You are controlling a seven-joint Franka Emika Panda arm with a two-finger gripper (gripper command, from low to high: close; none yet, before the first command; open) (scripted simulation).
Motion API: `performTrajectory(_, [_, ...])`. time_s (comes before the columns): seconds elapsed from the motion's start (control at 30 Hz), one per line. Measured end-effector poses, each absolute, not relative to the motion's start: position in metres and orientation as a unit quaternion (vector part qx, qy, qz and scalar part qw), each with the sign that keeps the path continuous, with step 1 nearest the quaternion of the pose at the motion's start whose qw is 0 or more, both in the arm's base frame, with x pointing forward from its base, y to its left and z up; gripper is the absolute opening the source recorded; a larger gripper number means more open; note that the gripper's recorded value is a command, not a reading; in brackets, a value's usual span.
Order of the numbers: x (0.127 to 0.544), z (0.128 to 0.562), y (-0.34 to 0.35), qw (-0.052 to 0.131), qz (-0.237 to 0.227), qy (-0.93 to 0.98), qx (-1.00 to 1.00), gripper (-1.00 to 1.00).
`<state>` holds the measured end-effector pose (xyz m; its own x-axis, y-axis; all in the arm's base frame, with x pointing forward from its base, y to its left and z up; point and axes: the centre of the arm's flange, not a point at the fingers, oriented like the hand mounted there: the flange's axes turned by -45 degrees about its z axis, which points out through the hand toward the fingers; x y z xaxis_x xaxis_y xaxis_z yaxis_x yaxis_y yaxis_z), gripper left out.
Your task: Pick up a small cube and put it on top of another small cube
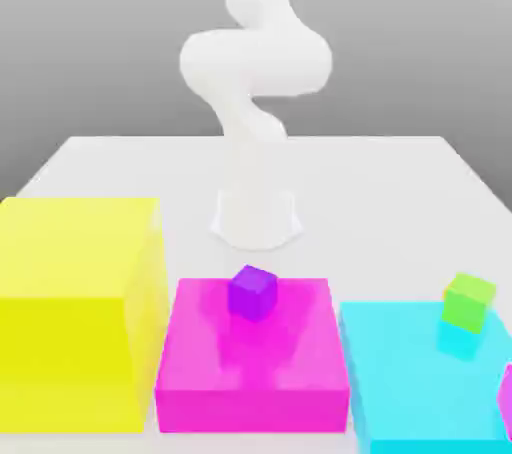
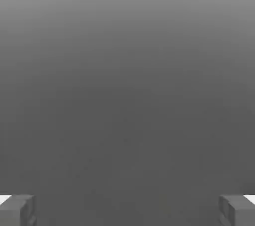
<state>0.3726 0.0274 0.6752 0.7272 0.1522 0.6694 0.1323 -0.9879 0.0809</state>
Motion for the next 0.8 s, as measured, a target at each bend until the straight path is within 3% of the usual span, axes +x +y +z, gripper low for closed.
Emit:
performTrajectory(0.2, [0.414, 0.580, 0.103, 0.044, 0.288, 0.288, 0.912, 0.00])
performTrajectory(0.4, [0.418, 0.481, 0.179, 0.058, 0.215, 0.488, 0.844, 0.00])
performTrajectory(0.6, [0.389, 0.382, 0.246, 0.056, 0.142, 0.670, 0.727, 0.00])
performTrajectory(0.8, [0.329, 0.287, 0.300, 0.038, 0.072, 0.823, 0.563, 0.00])
